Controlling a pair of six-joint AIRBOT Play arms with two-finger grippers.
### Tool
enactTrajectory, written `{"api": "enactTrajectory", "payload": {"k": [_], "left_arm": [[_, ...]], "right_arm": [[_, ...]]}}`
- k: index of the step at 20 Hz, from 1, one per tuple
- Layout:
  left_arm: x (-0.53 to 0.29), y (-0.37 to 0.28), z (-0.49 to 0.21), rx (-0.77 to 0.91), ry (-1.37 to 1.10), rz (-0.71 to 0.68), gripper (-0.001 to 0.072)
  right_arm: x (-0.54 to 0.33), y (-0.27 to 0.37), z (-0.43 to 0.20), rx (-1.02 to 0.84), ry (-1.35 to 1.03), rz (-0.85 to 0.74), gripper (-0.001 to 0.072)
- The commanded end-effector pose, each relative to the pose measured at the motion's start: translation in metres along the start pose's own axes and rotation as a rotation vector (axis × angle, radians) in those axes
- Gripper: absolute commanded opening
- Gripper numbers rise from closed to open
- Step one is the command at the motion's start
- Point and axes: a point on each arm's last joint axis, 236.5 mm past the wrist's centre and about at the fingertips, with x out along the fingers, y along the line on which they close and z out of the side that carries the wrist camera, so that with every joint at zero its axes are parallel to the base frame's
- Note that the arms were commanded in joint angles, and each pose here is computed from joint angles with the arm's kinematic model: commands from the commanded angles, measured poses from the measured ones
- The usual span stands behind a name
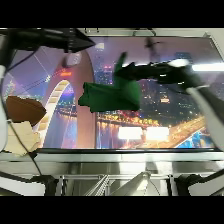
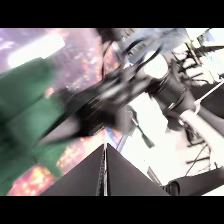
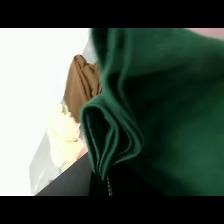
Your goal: Fold the shirts.
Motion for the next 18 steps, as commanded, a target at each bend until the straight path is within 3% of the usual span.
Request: {"api": "enactTrajectory", "payload": {"k": [1, 2, 3, 4, 7, 9, 11, 12, 14, 15, 18], "left_arm": [[-0.034, 0.01, -0.02, -0.035, 0.001, 0.019, 0.0026], [-0.035, 0.017, -0.028, -0.067, 0.012, 0.017, 0.0026], [-0.036, 0.023, -0.037, -0.094, 0.026, 0.013, 0.0026], [-0.037, 0.027, -0.043, -0.107, 0.033, 0.01, 0.0026], [-0.049, 0.036, -0.051, -0.109, 0.015, 0.025, 0.0026], [-0.063, 0.041, -0.053, -0.101, -0.01, 0.043, 0.0026], [-0.076, 0.046, -0.054, -0.104, -0.035, 0.061, 0.0026], [-0.082, 0.049, -0.054, -0.109, -0.046, 0.07, 0.0026], [-0.095, 0.054, -0.056, -0.119, -0.066, 0.086, 0.0026], [-0.101, 0.056, -0.058, -0.121, -0.074, 0.092, 0.0026], [-0.115, 0.066, -0.071, -0.151, -0.097, 0.11, 0.0026]], "right_arm": [[0.119, -0.002, -0.033, -0.071, 0.025, -0.024, 0.0024], [0.141, -0.008, -0.044, -0.078, 0.048, -0.008, 0.0308], [0.154, -0.014, -0.053, -0.048, 0.07, 0.008, 0.0644], [0.156, -0.016, -0.059, 0.004, 0.094, 0.021, 0.0648], [0.12, -0.016, -0.046, 0.012, 0.143, 0.072, 0.0511], [0.074, -0.018, -0.019, 0.032, 0.14, 0.107, 0.0507], [0.021, -0.023, 0.005, 0.067, 0.14, 0.128, 0.0427], [-0.007, -0.027, 0.011, 0.089, 0.157, 0.128, 0.0427], [-0.057, -0.041, 0.01, 0.173, 0.219, 0.084, 0.0421], [-0.08, -0.05, 0.006, 0.209, 0.253, 0.045, 0.0366], [-0.141, -0.087, -0.011, 0.296, 0.329, -0.153, 0.0367]]}}
